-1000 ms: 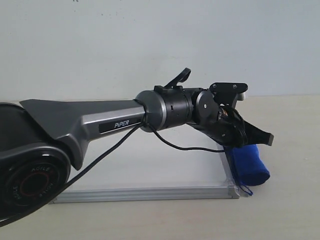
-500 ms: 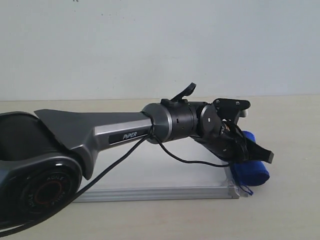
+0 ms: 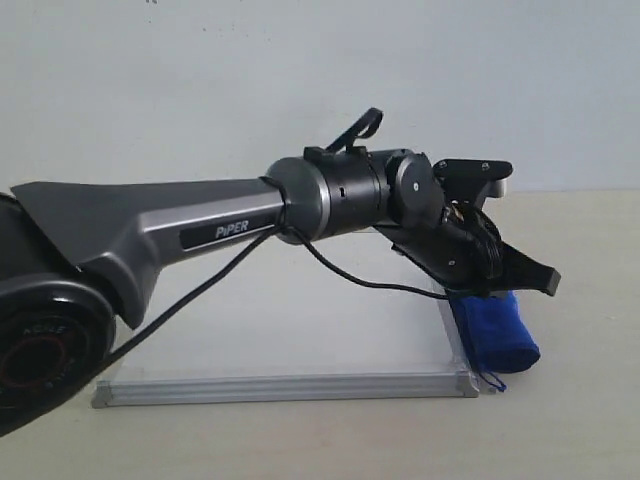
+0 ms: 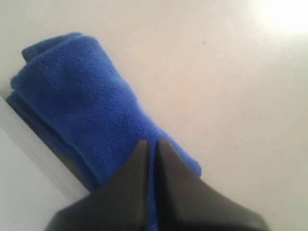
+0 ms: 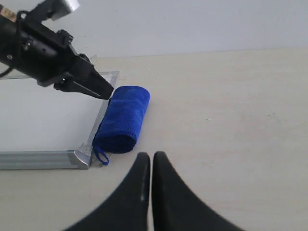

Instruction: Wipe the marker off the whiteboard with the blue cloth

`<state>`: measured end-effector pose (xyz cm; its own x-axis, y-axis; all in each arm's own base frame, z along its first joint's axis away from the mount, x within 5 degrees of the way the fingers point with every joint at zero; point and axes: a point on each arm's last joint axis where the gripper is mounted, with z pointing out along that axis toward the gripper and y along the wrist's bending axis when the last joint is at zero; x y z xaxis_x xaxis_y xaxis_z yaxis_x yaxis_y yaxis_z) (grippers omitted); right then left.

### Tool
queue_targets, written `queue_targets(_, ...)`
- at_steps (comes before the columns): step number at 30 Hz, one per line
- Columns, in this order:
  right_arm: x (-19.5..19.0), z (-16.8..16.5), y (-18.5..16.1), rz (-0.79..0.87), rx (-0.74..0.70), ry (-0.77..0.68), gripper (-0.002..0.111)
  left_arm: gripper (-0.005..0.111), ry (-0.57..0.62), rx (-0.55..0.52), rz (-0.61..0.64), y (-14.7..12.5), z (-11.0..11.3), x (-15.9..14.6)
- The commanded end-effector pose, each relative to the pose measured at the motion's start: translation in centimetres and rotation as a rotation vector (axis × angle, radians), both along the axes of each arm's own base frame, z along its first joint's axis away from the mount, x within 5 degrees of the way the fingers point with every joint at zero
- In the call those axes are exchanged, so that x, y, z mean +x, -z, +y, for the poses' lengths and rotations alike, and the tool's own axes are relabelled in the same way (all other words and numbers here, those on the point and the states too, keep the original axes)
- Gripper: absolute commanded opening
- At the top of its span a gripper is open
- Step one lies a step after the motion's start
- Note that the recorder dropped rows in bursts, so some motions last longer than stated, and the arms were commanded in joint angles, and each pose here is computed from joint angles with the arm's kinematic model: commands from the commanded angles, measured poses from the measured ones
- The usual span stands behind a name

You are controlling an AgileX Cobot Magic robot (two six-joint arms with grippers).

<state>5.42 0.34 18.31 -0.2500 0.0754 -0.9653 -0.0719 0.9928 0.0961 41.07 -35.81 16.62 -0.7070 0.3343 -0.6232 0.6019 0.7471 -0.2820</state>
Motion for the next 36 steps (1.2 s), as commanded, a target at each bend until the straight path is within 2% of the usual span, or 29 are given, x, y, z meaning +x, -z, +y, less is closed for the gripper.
queue_targets(1, 0.0, 0.0, -0.1, -0.012, -0.001, 0.000, 0.001, 0.004, 0.060, 0.092, 0.035, -2.5, 1.8, -0.6)
queue_targets(3, 0.0, 0.0, -0.1, -0.012, -0.001, 0.000, 0.001, 0.004, 0.065, 0.152, 0.087, -3.4, 3.2, -0.9)
queue_targets(6, 0.0, 0.0, -0.1, -0.012, -0.001, 0.000, 0.001, 0.004, 0.068, 0.172, 0.111, -4.7, 4.6, -2.4)
queue_targets(13, 0.0, 0.0, -0.1, -0.012, -0.001, 0.000, 0.001, 0.004, 0.031, 0.097, 0.039, -8.2, 7.6, -7.2)
queue_targets(18, 0.0, 0.0, -0.1, -0.012, -0.001, 0.000, 0.001, 0.004, 0.023, 0.057, 0.046, -8.3, 11.1, -12.1)
queue_targets(21, 0.0, 0.0, -0.1, -0.015, 0.000, 0.000, 0.001, 0.004, 0.000, -0.018, 0.031, -8.2, 13.1, -15.2)
queue_targets(25, 0.0, 0.0, -0.2, -0.017, -0.002, -0.001, 0.001, 0.004, -0.125, -0.103, 0.070, -6.8, 15.7, -18.3)
queue_targets(30, 0.0, 0.0, -0.1, -0.014, -0.002, -0.001, 0.001, 0.004, -0.184, -0.069, 0.176, -3.6, 18.3, -21.6)
queue_targets(36, 0.0, 0.0, -0.1, -0.014, -0.002, -0.001, 0.001, 0.004, -0.185, 0.004, 0.272, -0.9, 19.7, -23.8)
